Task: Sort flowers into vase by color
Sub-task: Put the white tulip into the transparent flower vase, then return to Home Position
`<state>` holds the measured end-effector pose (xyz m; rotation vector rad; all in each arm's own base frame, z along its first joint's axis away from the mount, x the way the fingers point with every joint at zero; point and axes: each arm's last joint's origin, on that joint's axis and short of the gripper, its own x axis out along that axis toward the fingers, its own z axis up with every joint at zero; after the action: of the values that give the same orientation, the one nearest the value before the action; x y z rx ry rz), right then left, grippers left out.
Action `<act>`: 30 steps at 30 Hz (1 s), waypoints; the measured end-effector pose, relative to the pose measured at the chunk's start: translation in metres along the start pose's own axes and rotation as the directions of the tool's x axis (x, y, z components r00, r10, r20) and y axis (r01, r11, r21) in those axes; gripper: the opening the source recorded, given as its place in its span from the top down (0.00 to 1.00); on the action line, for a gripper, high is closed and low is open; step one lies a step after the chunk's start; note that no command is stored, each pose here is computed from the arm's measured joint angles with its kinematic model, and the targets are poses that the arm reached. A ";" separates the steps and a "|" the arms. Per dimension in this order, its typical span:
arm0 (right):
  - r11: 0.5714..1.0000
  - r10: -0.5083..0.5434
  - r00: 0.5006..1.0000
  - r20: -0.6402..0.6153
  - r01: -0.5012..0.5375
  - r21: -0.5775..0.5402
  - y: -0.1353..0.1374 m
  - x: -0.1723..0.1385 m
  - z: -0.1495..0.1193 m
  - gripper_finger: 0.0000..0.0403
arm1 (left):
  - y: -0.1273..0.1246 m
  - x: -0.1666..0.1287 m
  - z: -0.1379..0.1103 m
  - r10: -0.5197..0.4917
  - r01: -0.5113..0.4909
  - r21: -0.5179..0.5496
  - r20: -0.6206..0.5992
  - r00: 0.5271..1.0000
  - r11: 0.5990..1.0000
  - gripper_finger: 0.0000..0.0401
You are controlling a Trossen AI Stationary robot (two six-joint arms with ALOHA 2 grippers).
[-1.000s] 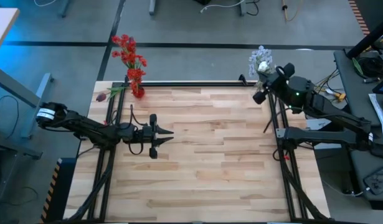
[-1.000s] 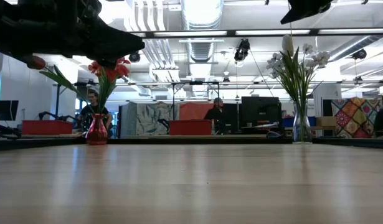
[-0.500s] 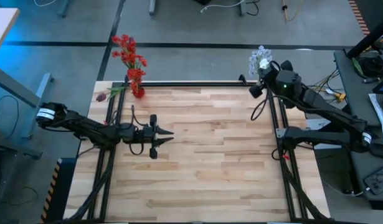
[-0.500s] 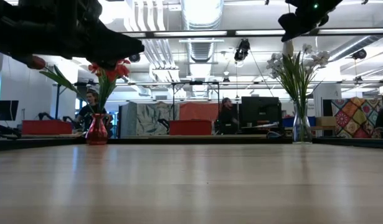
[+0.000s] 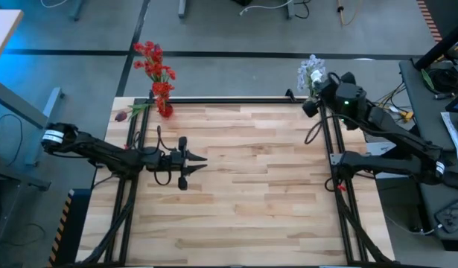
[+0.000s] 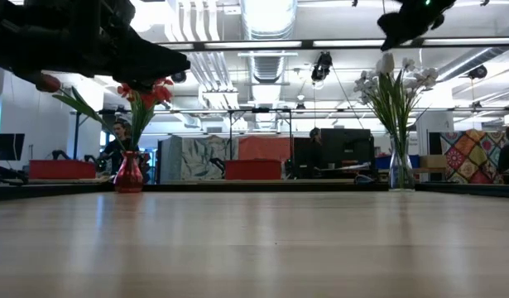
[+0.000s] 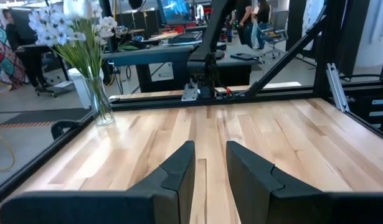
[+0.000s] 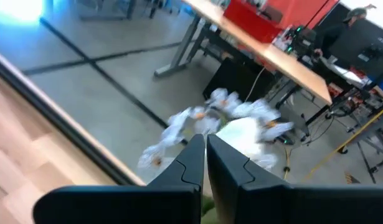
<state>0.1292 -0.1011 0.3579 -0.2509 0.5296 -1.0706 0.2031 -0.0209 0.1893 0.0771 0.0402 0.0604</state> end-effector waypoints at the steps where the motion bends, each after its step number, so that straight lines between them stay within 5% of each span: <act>1: 1.000 -0.004 1.000 0.013 0.004 0.008 -0.004 -0.004 0.002 0.97 | 0.000 -0.001 0.001 0.000 0.000 0.006 0.000 1.000 1.000 0.81; 5: 0.999 0.014 0.997 0.081 -0.017 0.039 -0.015 -0.021 0.007 0.97 | 0.002 -0.004 0.010 -0.001 0.001 0.042 -0.008 1.000 0.999 0.81; 15: 0.944 0.325 0.935 0.144 -0.330 0.009 0.012 -0.017 -0.019 0.97 | 0.011 -0.002 0.017 -0.086 0.087 0.050 -0.013 0.996 0.995 0.84; 21: 0.882 0.464 0.859 0.215 -0.470 -0.026 0.052 -0.006 -0.042 0.97 | 0.024 0.001 0.015 -0.071 0.072 0.058 -0.023 0.997 0.996 0.99; 30: 0.776 0.609 0.713 0.346 -0.627 -0.075 0.101 -0.004 -0.083 0.97 | 0.037 -0.003 0.011 -0.052 0.054 0.067 -0.031 0.998 0.996 1.00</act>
<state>0.1611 -0.0457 0.2437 -0.1937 0.2242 -0.3560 0.1981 0.0146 0.2029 0.1429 0.0735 0.0075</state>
